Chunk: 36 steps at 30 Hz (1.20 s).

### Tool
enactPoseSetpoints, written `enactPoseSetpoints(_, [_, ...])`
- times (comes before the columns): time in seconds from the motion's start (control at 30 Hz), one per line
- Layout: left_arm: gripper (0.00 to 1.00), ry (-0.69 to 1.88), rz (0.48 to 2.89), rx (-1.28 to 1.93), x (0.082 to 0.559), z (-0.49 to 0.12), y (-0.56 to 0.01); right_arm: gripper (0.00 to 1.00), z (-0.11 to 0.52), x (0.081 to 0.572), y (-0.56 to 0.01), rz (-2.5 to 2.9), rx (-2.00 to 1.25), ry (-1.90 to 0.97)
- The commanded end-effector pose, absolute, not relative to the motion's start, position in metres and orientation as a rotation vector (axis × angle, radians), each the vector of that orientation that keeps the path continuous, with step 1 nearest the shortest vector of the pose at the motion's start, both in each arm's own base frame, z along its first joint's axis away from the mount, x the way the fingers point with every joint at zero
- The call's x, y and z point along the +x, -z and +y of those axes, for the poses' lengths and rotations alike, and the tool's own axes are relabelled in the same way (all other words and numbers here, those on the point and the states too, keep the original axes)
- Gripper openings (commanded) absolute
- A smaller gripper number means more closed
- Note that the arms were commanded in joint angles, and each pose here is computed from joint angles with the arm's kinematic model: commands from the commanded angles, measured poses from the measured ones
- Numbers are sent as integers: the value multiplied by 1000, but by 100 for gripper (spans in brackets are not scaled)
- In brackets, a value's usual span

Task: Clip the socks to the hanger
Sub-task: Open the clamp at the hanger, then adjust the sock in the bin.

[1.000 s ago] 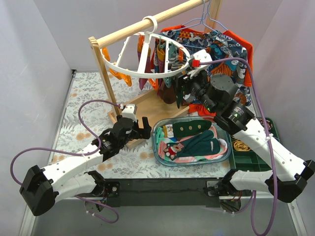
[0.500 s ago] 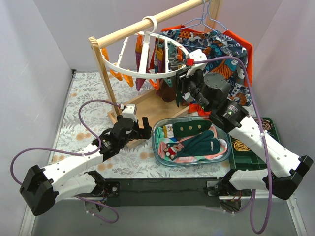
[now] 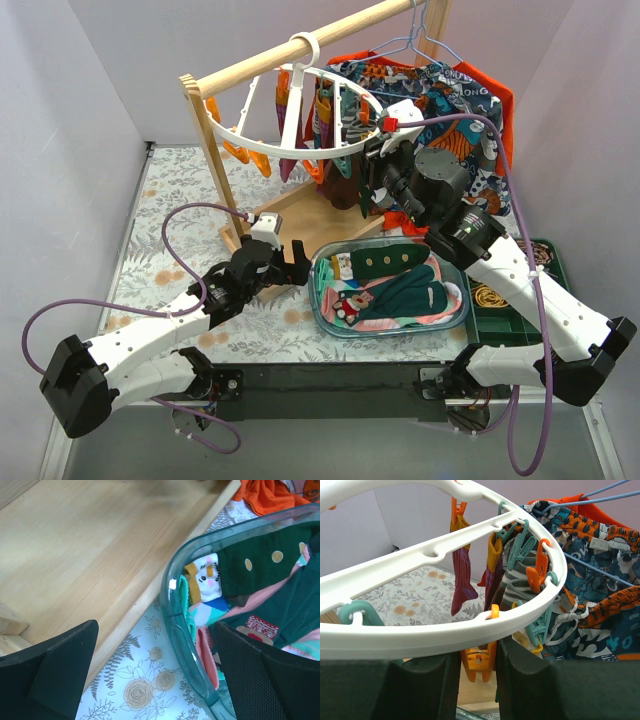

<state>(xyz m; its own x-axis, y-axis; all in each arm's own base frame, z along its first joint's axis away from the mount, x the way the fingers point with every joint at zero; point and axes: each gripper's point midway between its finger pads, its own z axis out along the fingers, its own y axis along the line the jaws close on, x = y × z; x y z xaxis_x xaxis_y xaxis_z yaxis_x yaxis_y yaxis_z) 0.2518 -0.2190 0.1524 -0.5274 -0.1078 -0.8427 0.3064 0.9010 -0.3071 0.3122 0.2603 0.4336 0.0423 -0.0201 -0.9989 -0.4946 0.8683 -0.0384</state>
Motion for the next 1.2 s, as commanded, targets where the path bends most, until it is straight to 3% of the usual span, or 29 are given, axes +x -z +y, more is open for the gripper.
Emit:
enactPoseSetpoints(0.0, [98,602,2024,203,246,-231,-165,9,259,306,-463,1431,-333,-465])
enactPoseSetpoints(0.1, [98,662,2012,232,243,-241,-172,1,259,306,-460,1443,-311,-484])
enactPoseSetpoints(0.47, [98,873,2126,29,244,-293,-185,1,265,307,-453,1459,-308,-510])
enactPoseSetpoints(0.7, [91,685,2312,-214,254,-327,-163,1,265,306,-446,1471,-324,-506])
enactPoseSetpoints(1.17, [59,417,2333,-377,296,-355,-98,1,267,305,-441,1463,-352,-502])
